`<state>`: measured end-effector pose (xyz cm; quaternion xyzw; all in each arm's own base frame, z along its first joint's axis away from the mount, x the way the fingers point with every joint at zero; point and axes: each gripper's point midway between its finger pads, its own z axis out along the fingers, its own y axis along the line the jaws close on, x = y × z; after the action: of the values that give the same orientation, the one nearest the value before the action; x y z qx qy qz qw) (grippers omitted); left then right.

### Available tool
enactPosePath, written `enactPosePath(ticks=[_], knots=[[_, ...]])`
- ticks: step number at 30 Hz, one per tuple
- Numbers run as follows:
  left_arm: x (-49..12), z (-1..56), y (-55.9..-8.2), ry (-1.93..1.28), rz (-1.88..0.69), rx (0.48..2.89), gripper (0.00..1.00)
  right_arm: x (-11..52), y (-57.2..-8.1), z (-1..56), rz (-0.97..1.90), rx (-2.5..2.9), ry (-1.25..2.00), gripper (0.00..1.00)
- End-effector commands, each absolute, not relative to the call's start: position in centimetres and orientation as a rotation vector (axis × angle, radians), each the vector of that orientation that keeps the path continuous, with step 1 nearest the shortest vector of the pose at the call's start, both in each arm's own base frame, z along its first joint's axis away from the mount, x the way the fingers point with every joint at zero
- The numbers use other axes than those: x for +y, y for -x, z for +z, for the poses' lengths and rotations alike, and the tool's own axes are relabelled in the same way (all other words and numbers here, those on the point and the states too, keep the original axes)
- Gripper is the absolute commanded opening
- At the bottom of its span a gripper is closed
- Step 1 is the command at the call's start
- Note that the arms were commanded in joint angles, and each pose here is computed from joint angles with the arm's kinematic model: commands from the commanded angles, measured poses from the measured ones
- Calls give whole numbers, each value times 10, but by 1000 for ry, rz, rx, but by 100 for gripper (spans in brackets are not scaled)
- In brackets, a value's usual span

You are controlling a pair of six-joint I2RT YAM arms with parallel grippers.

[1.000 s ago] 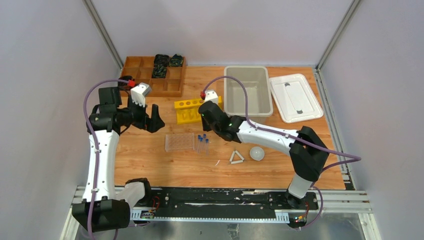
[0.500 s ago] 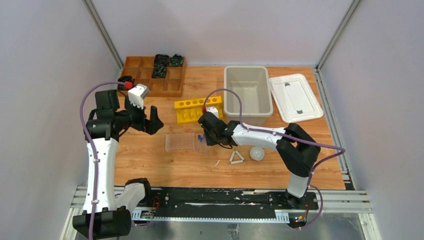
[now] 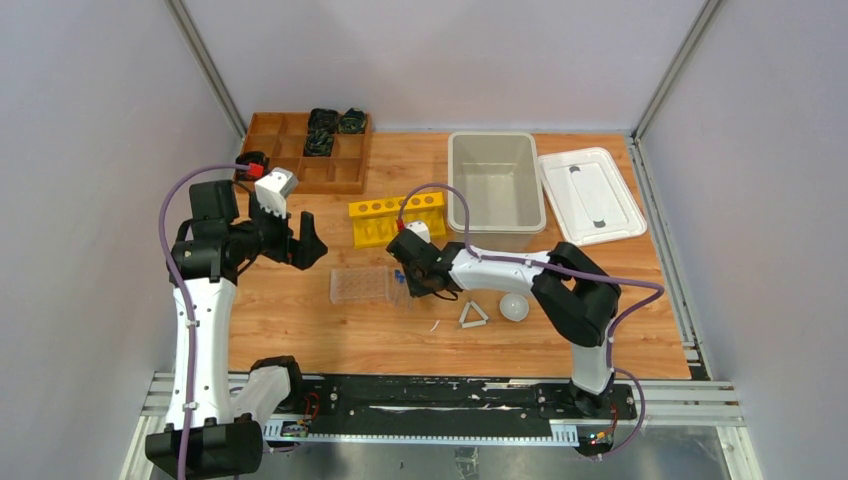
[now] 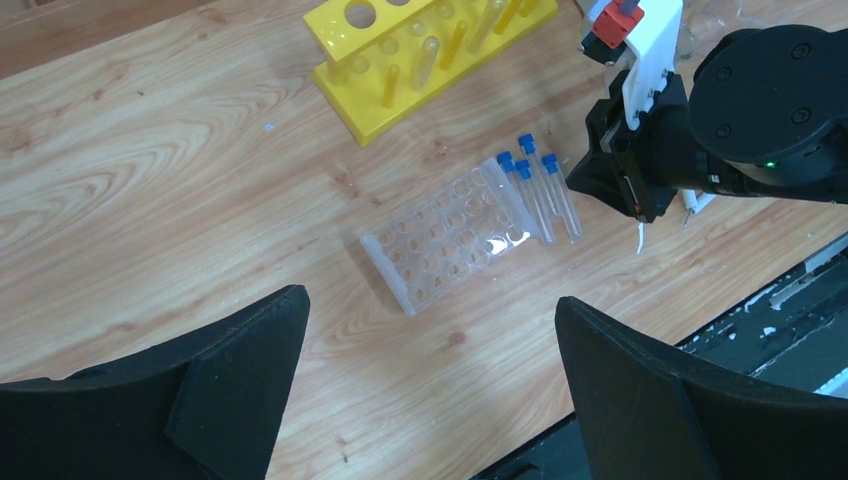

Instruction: Organize the chemistry lab equipment

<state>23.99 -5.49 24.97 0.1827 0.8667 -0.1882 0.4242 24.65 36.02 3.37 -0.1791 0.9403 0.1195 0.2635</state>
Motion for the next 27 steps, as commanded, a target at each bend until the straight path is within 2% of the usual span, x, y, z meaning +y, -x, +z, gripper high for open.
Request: enactPosePath(ticks=[1, 11, 15, 20, 27], knots=[[-57, 256, -238, -459, -475, 2140, 100, 356, -244, 40, 234, 2530, 476, 13], [-56, 252, -237, -464, -469, 2146, 100, 362, -243, 72, 299, 2469, 407, 15], [-56, 252, -237, -464, -468, 2144, 100, 367, -244, 66, 297, 2483, 413, 17], [-54, 251, -238, -457, -460, 2153, 100, 372, -243, 53, 297, 2503, 428, 28], [-53, 252, -239, -460, -454, 2152, 100, 374, -246, 40, 269, 2516, 438, 27]])
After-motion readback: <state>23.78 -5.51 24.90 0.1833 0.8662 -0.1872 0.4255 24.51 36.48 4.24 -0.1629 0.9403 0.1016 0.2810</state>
